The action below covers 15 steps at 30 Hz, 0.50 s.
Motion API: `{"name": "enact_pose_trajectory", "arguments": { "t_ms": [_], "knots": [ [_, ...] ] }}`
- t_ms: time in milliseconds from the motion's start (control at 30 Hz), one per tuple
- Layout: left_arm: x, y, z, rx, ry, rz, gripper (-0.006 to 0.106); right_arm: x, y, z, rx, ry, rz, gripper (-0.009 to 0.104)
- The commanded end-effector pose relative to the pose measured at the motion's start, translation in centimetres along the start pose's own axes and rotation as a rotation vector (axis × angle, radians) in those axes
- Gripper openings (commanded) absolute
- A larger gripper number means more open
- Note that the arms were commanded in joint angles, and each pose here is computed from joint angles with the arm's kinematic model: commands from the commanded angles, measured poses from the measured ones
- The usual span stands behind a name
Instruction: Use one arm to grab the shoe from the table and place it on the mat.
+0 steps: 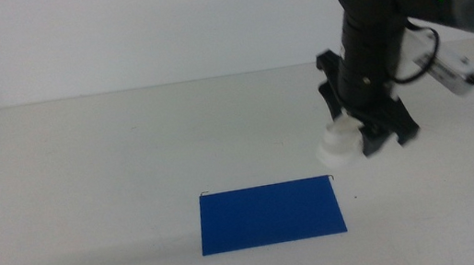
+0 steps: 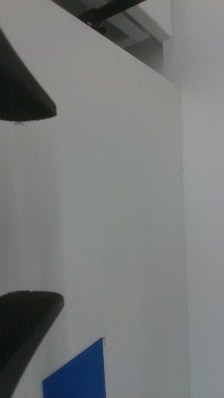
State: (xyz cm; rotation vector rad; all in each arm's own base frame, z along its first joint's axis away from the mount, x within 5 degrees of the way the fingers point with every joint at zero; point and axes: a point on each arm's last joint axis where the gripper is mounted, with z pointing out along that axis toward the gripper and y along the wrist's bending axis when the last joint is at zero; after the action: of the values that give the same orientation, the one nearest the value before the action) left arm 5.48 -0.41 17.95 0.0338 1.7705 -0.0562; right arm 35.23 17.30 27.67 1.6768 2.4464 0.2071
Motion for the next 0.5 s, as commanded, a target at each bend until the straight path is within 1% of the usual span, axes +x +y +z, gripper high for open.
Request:
{"name": "enact_pose_trajectory", "arguments": {
  "t_ms": [0,100,233,333,467],
  "knots": [
    [-0.6,0.0,-0.1,0.001,-0.087,-0.011,0.094,-0.2,-2.3,-3.3,-0.003,-0.035,0.008,0.010],
    [-0.6,0.0,-0.1,0.001,-0.087,-0.011,0.094,0.3,-3.6,-3.6,0.008,-0.046,0.002,0.010],
    [-0.6,0.0,-0.1,0.001,-0.087,-0.011,0.094,0.4,-3.7,-3.6,0.011,-0.034,-0.040,0.010],
    [-0.6,0.0,-0.1,0.001,-0.087,-0.011,0.094,0.4,-3.7,-3.6,0.012,-0.034,-0.119,0.010],
    [-0.6,0.0,-0.1,0.001,-0.087,-0.011,0.094,0.3,-3.6,-3.7,0.005,-0.045,-0.306,0.010]
  ]
}}
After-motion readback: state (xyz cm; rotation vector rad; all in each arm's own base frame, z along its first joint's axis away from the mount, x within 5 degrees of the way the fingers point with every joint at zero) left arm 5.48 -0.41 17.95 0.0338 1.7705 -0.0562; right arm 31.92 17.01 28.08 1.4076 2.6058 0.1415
